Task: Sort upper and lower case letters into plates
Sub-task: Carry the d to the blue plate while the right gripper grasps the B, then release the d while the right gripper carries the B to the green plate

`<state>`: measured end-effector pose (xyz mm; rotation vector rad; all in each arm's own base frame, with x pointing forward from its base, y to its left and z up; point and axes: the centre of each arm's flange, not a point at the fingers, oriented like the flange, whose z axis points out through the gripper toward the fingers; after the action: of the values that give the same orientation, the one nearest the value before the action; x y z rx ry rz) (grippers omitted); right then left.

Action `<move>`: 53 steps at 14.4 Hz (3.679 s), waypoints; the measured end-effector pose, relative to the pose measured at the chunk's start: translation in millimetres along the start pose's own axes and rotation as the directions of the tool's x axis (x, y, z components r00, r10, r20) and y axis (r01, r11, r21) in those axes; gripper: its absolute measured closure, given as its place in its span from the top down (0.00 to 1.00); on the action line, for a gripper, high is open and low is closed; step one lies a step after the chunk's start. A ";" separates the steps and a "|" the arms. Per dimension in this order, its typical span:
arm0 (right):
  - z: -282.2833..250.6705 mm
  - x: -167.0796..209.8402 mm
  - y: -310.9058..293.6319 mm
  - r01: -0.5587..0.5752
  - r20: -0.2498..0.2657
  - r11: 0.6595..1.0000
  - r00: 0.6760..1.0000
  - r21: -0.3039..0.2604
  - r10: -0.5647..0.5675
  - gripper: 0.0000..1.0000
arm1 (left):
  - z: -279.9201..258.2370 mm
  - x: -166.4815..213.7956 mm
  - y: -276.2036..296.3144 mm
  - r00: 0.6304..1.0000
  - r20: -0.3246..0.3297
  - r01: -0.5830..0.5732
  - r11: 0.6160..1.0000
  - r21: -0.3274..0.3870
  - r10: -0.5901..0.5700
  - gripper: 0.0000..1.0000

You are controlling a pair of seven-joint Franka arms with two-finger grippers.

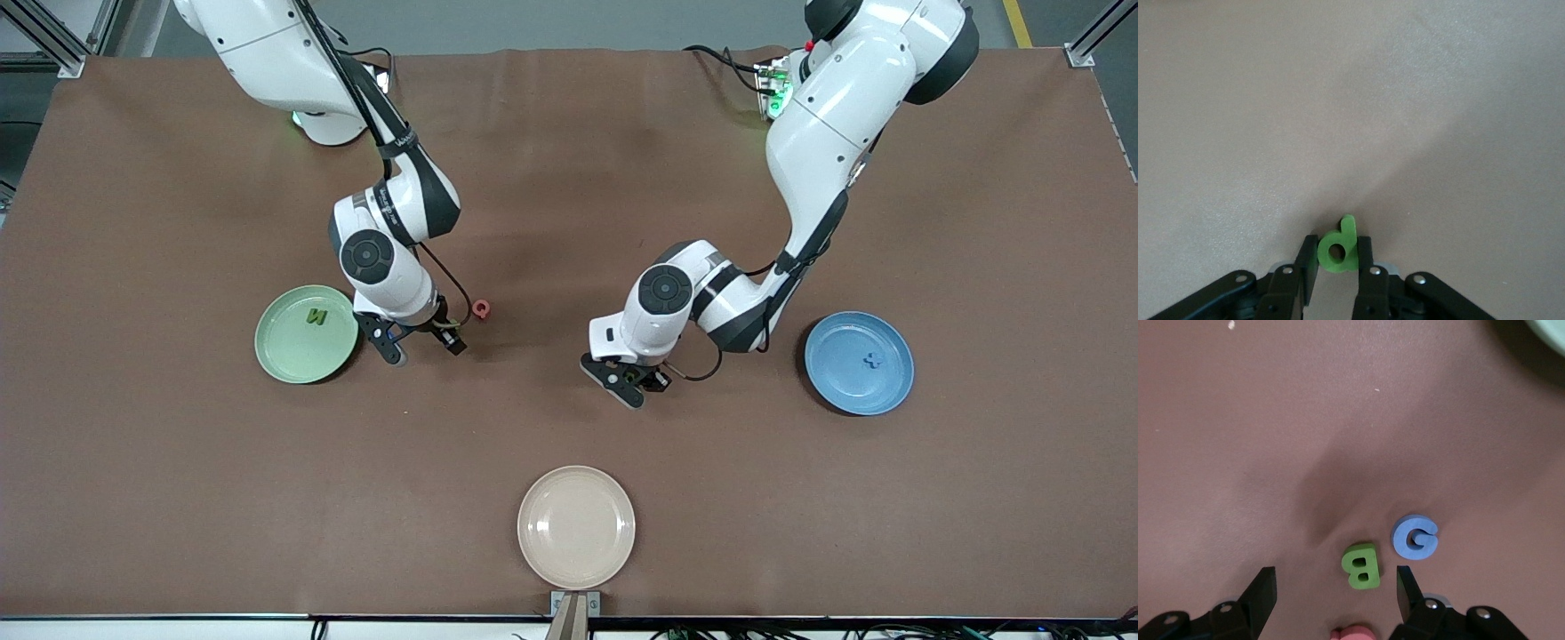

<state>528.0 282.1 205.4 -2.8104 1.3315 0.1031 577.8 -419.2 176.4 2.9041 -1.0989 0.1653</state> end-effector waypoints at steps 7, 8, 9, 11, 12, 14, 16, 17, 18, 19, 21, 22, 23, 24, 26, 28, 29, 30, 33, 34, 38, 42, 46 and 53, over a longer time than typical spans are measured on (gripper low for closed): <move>16.0 -0.8 2.8 0.000 0.003 1.000 1.000 -0.025 0.000 0.74 | -26.3 3.8 -30.8 0.996 0.019 0.083 0.996 -0.032 -0.083 0.28; 17.0 -1.6 2.9 0.002 0.003 1.000 1.000 -0.026 -0.002 0.74 | -42.1 2.9 -43.5 0.994 0.035 0.109 0.993 -0.046 -0.108 0.28; 18.0 -2.5 2.8 0.003 0.003 1.000 1.000 -0.027 -0.003 0.73 | -59.1 0.6 -59.2 0.990 0.051 0.135 0.989 -0.057 -0.132 0.28; 20.9 -5.4 2.3 0.008 0.002 1.000 1.000 -0.026 -0.008 0.71 | -91.3 -10.3 -96.6 0.980 0.079 0.189 0.979 -0.072 -0.183 0.28; 22.7 -6.9 2.2 0.010 0.002 1.000 1.000 -0.027 -0.010 0.71 | -102.8 -19.1 -114.1 0.974 0.092 0.212 0.975 -0.069 -0.206 0.28; 27.6 -8.9 2.5 0.013 0.001 0.999 1.000 -0.031 -0.013 0.70 | -115.0 -41.6 -140.8 0.964 0.114 0.248 0.968 -0.045 -0.241 0.28; 31.5 -9.2 2.5 0.013 -0.001 0.999 1.000 -0.029 -0.013 0.67 | -118.8 -68.8 -161.8 0.951 0.140 0.280 0.960 -0.015 -0.275 0.28; 30.4 -9.0 1.4 0.013 -0.003 1.000 1.000 -0.022 -0.013 0.60 | -119.1 -84.0 -173.5 0.943 0.156 0.298 0.955 -0.001 -0.294 0.28; 30.5 -8.9 1.4 0.013 -0.003 1.000 1.000 -0.023 -0.013 0.60 | -119.0 -99.1 -185.7 0.934 0.170 0.317 0.948 0.012 -0.315 0.28; 29.5 -8.7 0.6 0.013 -0.004 1.000 1.000 -0.019 -0.013 0.55 | -118.9 -114.4 -198.5 0.924 0.183 0.338 0.941 0.025 -0.337 0.28; 29.0 -7.8 0.3 0.016 -0.008 1.000 1.000 -0.018 -0.017 0.49 | -117.6 -146.2 -225.0 0.909 0.205 0.358 0.931 0.066 -0.364 0.28; 28.8 -7.5 0.3 0.019 -0.011 1.000 1.000 -0.018 -0.019 0.47 | -115.3 -162.6 -237.9 0.904 0.215 0.359 0.929 0.094 -0.371 0.28; 28.8 -7.3 0.4 0.021 -0.012 1.000 1.000 -0.019 -0.021 0.47 | -112.2 -176.9 -248.3 0.900 0.219 0.361 0.926 0.113 -0.377 0.28; 28.7 -7.3 0.3 0.023 -0.014 1.000 1.000 -0.019 -0.023 0.47 | -108.0 -189.0 -256.1 0.898 0.215 0.367 0.923 0.119 -0.385 0.28; 28.2 -7.0 0.0 0.027 -0.017 0.999 0.999 -0.018 -0.027 0.44 | -98.4 -209.0 -266.5 0.905 0.193 0.363 0.925 0.114 -0.379 0.28; 27.7 -6.0 0.0 0.029 -0.020 0.999 0.999 -0.018 -0.029 0.37 | -90.5 -229.1 -276.6 0.917 0.182 0.336 0.934 0.123 -0.354 0.28; 27.2 -5.9 -0.3 0.030 -0.022 0.999 0.999 -0.017 -0.030 0.32 | -87.0 -238.7 -282.1 0.921 0.178 0.326 0.936 0.129 -0.346 0.28; 27.1 -5.7 -0.2 0.029 -0.022 0.999 0.999 -0.018 -0.030 0.28 | -84.3 -246.5 -286.8 0.926 0.175 0.315 0.940 0.133 -0.335 0.28; 26.0 -0.9 1.9 0.027 -0.023 0.999 0.999 -0.029 -0.028 0.28 | -75.3 -267.2 -295.9 0.934 0.169 0.292 0.945 0.145 -0.315 0.28; 23.9 5.7 4.6 0.031 -0.023 0.999 0.999 -0.045 -0.032 0.28 | -72.1 -270.9 -296.3 0.936 0.164 0.290 0.947 0.141 -0.311 0.28; -13.2 54.8 20.7 0.094 0.005 0.992 0.996 -0.085 -0.094 0.28 | -62.3 -275.3 -287.6 0.940 0.166 0.280 0.952 0.123 -0.298 0.28; -51.3 116.5 54.9 0.214 0.034 0.974 0.977 -0.074 -0.212 0.28 | -54.2 -279.4 -283.7 0.943 0.179 0.263 0.958 0.119 -0.281 0.28; -37.1 168.2 114.6 0.298 0.044 0.953 0.954 -0.061 -0.296 0.28 | -45.4 -287.0 -288.0 0.948 0.189 0.237 0.963 0.126 -0.257 0.28; 0.9 173.6 159.9 0.335 0.007 0.941 0.942 -0.039 -0.335 0.28 | -64.7 -248.2 -258.5 0.973 0.130 0.179 0.977 0.113 -0.193 0.77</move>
<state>513.9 46.9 192.0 -3.0203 0.8383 0.1217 558.3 -57.6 215.2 3.1299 -0.8494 0.0114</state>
